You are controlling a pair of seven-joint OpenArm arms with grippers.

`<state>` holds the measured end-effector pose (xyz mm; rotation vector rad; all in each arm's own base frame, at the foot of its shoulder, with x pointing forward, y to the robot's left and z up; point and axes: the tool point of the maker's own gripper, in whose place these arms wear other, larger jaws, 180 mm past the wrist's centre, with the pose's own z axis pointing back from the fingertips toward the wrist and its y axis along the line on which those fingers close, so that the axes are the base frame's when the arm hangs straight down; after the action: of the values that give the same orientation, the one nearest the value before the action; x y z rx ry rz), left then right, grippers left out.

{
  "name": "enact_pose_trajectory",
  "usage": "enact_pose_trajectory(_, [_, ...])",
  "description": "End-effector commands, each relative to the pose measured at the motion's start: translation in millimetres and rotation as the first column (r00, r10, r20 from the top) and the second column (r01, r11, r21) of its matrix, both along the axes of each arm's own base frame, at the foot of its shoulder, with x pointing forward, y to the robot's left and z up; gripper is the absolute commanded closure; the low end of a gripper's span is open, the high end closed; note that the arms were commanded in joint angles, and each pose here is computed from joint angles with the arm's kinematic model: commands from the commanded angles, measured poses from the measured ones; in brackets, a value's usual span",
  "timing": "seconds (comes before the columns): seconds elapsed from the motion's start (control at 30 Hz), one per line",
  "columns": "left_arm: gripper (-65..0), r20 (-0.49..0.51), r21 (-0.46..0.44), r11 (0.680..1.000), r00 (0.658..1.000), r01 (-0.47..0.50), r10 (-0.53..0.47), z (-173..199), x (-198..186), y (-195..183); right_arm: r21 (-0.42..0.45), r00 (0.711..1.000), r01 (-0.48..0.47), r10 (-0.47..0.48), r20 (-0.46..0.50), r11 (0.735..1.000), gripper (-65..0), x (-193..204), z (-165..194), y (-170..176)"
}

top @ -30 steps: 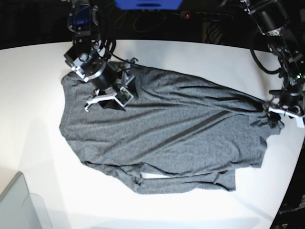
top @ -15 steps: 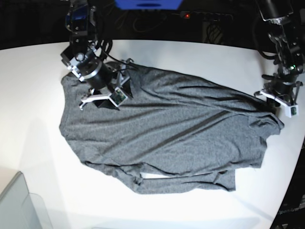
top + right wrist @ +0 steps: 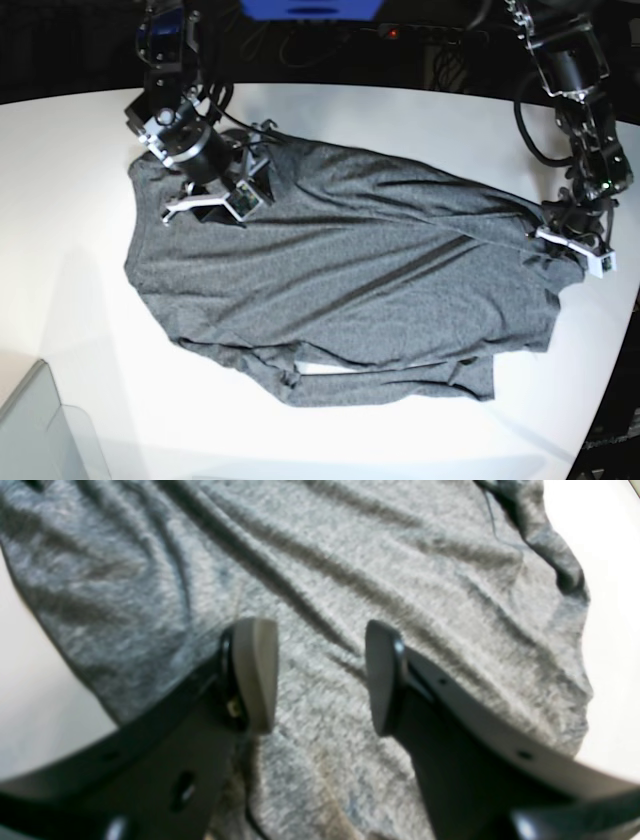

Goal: Layout the t-shirt on the table in an organized manner, then fold the t-shirt properly
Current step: 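Pull the shirt edge with both grippers apart to stretch it flat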

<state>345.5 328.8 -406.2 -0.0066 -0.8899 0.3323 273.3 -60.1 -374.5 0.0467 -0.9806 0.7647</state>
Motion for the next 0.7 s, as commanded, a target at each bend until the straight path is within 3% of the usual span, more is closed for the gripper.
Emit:
enact_pose_trajectory(0.0, [-12.9, 0.069, 0.016, 1.0, 0.998, -0.006, 0.005, 23, 18, 8, 0.021, 0.999, 0.009, -0.01, 0.043, 1.0, -28.8, 7, 12, -1])
enact_pose_trajectory(0.37, [-13.0, 0.156, -0.107, 0.994, 0.988, 0.006, 0.01, 35, 58, -37, 0.014, 0.999, 0.035, -0.035, 0.0, 0.999, -28.8, -9, -1, -12])
enact_pose_trajectory(0.57, [-13.0, 0.204, -0.066, 0.998, 0.979, 0.006, 0.008, 56, 56, -29, -0.001, 0.998, 0.059, -0.059, -0.009, 0.998, -28.8, -13, -4, -23])
enact_pose_trajectory(0.67, [-13.0, 0.251, -0.028, 0.998, 0.966, -0.055, 0.06, 76, 38, -4, -0.011, 0.996, 0.089, -0.09, -0.006, 0.996, -28.8, -11, -3, -35])
